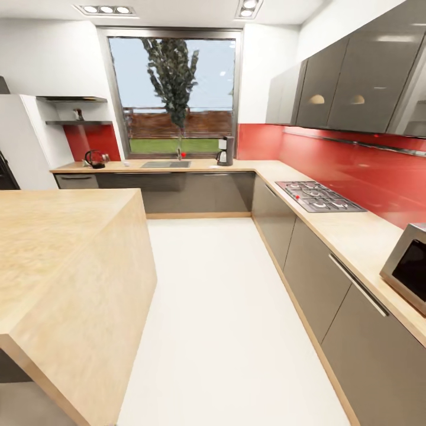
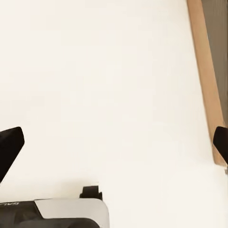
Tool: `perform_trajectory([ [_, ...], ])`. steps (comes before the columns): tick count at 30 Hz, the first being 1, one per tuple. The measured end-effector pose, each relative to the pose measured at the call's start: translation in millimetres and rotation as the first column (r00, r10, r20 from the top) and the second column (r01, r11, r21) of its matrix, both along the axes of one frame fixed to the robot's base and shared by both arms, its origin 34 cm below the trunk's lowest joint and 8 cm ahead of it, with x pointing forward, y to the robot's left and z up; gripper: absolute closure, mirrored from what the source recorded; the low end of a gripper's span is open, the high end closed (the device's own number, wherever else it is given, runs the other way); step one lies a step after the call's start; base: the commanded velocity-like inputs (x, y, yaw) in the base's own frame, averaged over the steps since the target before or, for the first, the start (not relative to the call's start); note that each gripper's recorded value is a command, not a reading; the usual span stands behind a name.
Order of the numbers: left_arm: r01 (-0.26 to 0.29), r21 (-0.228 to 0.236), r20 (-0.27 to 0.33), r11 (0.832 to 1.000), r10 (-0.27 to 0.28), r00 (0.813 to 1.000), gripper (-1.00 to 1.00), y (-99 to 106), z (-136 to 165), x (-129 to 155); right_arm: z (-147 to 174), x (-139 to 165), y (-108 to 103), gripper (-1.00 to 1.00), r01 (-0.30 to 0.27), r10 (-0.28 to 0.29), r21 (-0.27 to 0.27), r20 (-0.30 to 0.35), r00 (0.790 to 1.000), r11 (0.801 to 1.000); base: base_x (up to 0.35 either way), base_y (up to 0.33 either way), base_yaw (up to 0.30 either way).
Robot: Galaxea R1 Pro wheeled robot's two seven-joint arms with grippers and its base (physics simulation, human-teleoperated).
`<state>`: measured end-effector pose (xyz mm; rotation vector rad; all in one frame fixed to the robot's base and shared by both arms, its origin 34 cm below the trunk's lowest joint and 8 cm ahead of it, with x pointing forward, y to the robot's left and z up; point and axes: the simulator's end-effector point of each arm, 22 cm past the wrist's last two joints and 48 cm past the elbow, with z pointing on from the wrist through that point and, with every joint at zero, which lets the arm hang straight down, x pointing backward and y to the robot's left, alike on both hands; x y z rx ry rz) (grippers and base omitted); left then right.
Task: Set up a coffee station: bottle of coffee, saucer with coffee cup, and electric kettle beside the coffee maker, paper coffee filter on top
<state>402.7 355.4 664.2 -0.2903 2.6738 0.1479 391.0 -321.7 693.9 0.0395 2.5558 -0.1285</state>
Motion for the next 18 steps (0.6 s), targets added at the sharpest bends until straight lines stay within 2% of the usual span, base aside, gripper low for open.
perform_trajectory([
  [3,-0.009,-0.002,-0.007,1.0,0.008,1.0,-1.0,1,-2,-6,7,11,1,-1.0,-0.01,0.01,-0.002,0.051,0.999,1.0,0.0,0.0,0.0],
  [6,-0.007,-0.003,-0.013,1.0,0.007,1.0,-1.0,1,-3,-11,3,5,4,-1.0,-0.017,0.017,0.0,0.055,0.998,1.0,0.0,0.0,0.0],
  [7,-0.009,0.023,0.049,1.0,0.007,0.999,-1.0,12,4,0,-13,-23,5,-1.0,-0.014,0.014,0.005,0.0,1.0,1.0,0.0,0.0,0.0],
  [9,-0.009,0.041,0.097,0.999,0.005,0.995,-1.0,19,10,9,-15,-27,5,-1.0,-0.013,0.013,0.005,-0.006,1.0,1.0,0.0,0.0,0.0],
  [14,0.003,0.053,0.136,0.999,-0.01,0.991,-1.0,21,15,16,-15,-26,4,-1.0,-0.013,0.013,0.002,0.01,1.0,1.0,0.0,0.0,0.0],
  [18,0.032,0.056,0.132,0.998,-0.039,0.99,-1.0,17,13,10,-15,-27,4,-1.0,-0.012,0.012,0.002,0.011,1.0,1.0,0.118,0.0,0.0],
])
